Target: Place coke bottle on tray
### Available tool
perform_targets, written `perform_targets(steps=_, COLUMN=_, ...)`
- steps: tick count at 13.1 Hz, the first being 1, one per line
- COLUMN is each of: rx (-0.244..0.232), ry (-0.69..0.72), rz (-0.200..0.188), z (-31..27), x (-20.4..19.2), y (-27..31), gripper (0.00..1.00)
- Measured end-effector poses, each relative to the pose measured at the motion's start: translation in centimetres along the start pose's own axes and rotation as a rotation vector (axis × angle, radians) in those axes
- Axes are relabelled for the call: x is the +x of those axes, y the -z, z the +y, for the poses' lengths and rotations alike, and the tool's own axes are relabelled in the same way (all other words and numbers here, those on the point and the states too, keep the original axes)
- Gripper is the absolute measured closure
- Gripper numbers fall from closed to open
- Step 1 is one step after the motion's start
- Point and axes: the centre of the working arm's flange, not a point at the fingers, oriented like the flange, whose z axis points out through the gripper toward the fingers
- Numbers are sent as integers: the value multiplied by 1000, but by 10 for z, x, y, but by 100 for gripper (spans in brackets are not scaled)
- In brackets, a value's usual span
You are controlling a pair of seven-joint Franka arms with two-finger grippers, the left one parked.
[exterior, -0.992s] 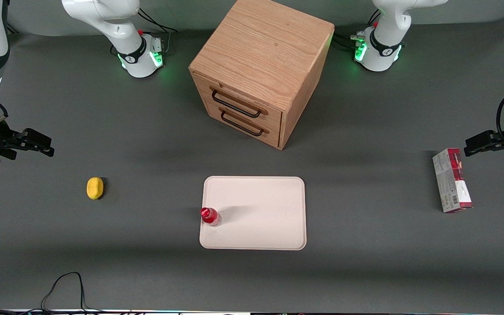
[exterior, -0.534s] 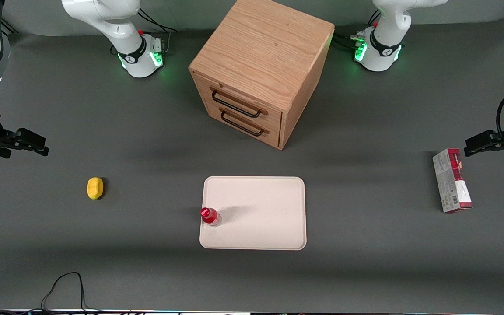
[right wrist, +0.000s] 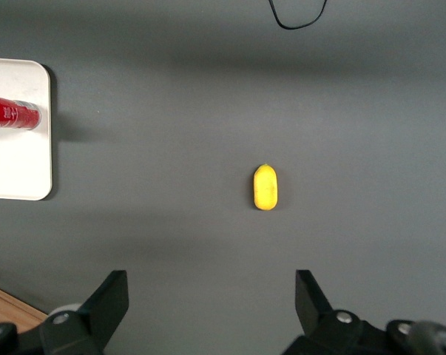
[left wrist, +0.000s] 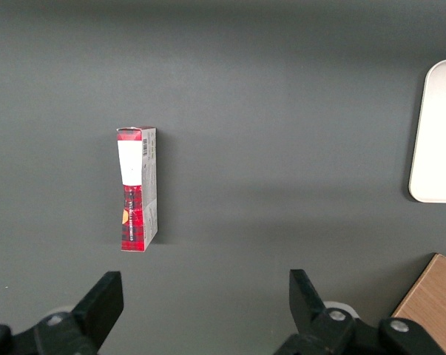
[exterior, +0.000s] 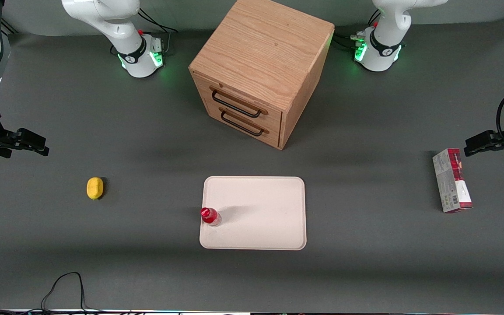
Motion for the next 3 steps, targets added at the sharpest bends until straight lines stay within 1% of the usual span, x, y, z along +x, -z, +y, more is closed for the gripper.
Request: perform_targets(steps=3, rx=25, ry=-6, rz=-1, z=0, x=0, y=-1, gripper=0)
